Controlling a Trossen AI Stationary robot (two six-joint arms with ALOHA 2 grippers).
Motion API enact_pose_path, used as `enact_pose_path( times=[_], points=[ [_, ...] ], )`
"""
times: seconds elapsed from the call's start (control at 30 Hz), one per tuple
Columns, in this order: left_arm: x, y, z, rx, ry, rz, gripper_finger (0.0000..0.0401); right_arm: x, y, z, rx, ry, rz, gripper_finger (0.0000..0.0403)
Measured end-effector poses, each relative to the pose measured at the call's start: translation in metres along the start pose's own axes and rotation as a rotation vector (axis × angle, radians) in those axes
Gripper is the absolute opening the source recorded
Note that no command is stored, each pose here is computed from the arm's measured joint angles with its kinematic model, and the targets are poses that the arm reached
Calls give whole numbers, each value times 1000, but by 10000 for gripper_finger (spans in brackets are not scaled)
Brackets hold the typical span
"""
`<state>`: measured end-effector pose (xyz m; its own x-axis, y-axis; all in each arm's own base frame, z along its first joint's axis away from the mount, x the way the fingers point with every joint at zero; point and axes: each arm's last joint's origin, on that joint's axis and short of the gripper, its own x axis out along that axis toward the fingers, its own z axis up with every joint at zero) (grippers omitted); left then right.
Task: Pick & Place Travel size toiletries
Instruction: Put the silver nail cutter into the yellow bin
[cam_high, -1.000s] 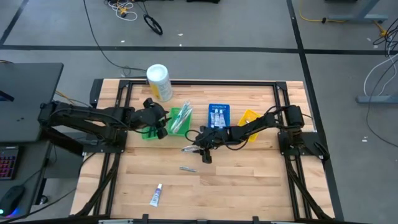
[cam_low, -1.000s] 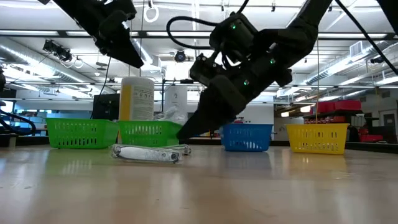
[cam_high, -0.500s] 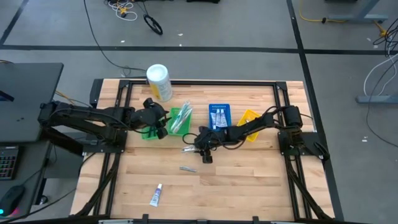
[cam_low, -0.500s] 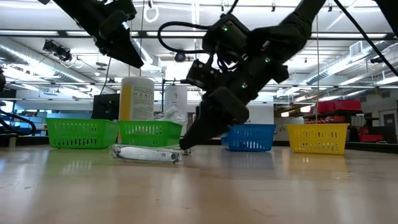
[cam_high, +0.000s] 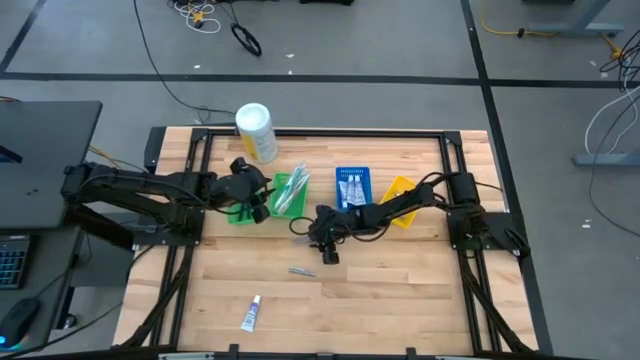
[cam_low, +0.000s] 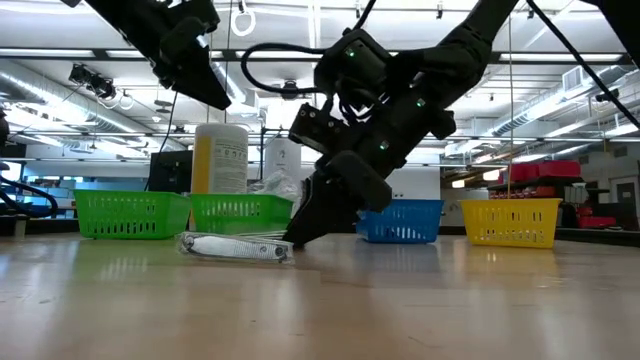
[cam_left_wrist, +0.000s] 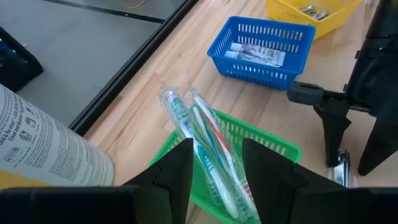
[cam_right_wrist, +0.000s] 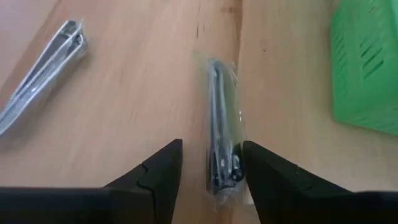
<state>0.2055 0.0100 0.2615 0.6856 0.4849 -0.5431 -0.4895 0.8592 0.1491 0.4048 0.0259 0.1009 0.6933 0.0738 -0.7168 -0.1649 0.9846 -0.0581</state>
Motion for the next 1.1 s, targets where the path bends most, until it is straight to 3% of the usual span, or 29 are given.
enact_pose_path(
  times=[0.23, 0.53, 0.83, 1.1],
  points=[
    [0, 0, 0, 1, 4, 1, 145, 3, 2, -2, -16, 9, -19, 165],
    [0, 0, 0, 0, 3, 0, 145, 4, 4, -2, -13, 10, -14, 81],
    [0, 0, 0, 0, 4, 1, 145, 1, 7, 0, -15, 2, -24, 76],
    [0, 0, 0, 0, 4, 0, 145, -34, 13, 19, 37, 7, -11, 75]
  ],
)
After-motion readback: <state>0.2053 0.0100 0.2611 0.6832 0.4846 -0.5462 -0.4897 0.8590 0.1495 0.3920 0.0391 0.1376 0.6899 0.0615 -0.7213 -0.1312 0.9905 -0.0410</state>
